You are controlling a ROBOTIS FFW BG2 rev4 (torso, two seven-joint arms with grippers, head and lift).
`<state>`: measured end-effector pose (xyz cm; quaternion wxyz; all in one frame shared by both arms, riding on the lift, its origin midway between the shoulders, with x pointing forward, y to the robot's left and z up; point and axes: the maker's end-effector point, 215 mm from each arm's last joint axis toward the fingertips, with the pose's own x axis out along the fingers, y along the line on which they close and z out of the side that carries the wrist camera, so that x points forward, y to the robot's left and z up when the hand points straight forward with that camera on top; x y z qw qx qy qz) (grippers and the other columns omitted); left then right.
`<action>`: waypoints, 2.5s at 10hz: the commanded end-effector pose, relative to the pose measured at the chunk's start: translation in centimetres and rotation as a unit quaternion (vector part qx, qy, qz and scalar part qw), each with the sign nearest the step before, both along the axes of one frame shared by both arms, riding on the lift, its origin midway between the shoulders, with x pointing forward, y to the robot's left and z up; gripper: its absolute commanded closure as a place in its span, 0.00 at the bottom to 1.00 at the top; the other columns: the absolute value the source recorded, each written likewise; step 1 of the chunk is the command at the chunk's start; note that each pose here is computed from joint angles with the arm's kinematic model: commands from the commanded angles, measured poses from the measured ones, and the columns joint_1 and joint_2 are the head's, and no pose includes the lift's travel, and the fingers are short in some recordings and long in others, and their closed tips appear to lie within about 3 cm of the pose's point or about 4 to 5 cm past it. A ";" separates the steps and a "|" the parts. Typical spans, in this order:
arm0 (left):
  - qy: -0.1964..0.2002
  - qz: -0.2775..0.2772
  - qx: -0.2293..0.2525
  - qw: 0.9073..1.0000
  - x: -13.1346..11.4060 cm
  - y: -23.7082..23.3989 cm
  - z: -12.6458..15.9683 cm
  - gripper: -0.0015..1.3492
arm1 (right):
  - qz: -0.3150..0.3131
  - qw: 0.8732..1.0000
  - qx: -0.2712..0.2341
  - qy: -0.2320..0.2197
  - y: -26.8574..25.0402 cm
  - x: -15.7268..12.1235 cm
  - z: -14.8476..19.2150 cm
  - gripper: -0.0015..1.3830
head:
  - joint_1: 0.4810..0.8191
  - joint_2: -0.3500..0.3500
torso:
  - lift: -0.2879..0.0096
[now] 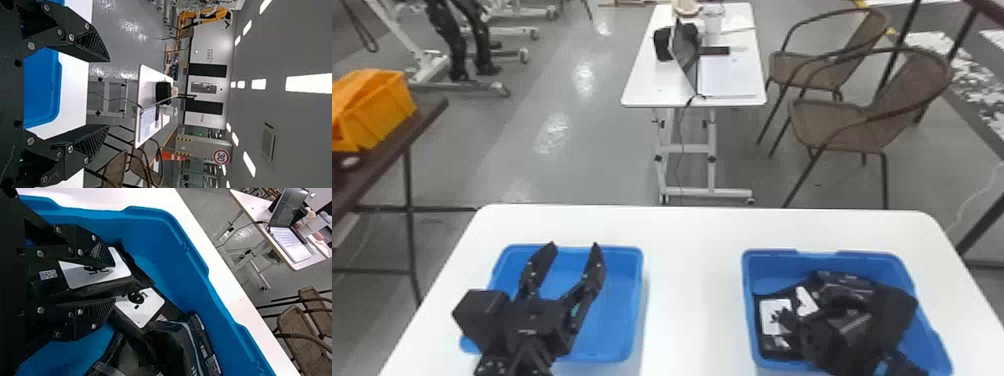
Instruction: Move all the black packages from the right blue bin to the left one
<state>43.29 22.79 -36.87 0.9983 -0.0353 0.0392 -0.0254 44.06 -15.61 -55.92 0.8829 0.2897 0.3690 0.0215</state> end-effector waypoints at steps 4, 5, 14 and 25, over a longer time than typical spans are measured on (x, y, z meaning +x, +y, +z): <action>-0.004 -0.007 0.001 1.000 0.2 0.0 0.3 0.35 | -0.012 0.999 0.038 -0.002 0.6 -0.3 0.5 0.92 | 0.63 0.65 | 0.83; -0.004 -0.007 0.000 1.000 0.2 -0.1 0.3 0.35 | -0.016 0.999 0.039 -0.014 0.2 -0.1 1.7 0.92 | 0.63 0.65 | 0.83; -0.005 -0.007 -0.107 0.994 2.5 -0.7 1.7 0.35 | 0.224 0.927 0.167 -0.251 8.6 7.9 23.1 0.92 | 0.63 0.70 | 0.83; 0.004 -0.103 -0.336 0.936 5.6 -3.3 5.8 0.35 | 0.362 0.824 0.320 -0.296 19.2 7.2 24.7 0.92 | 0.63 0.85 | 0.83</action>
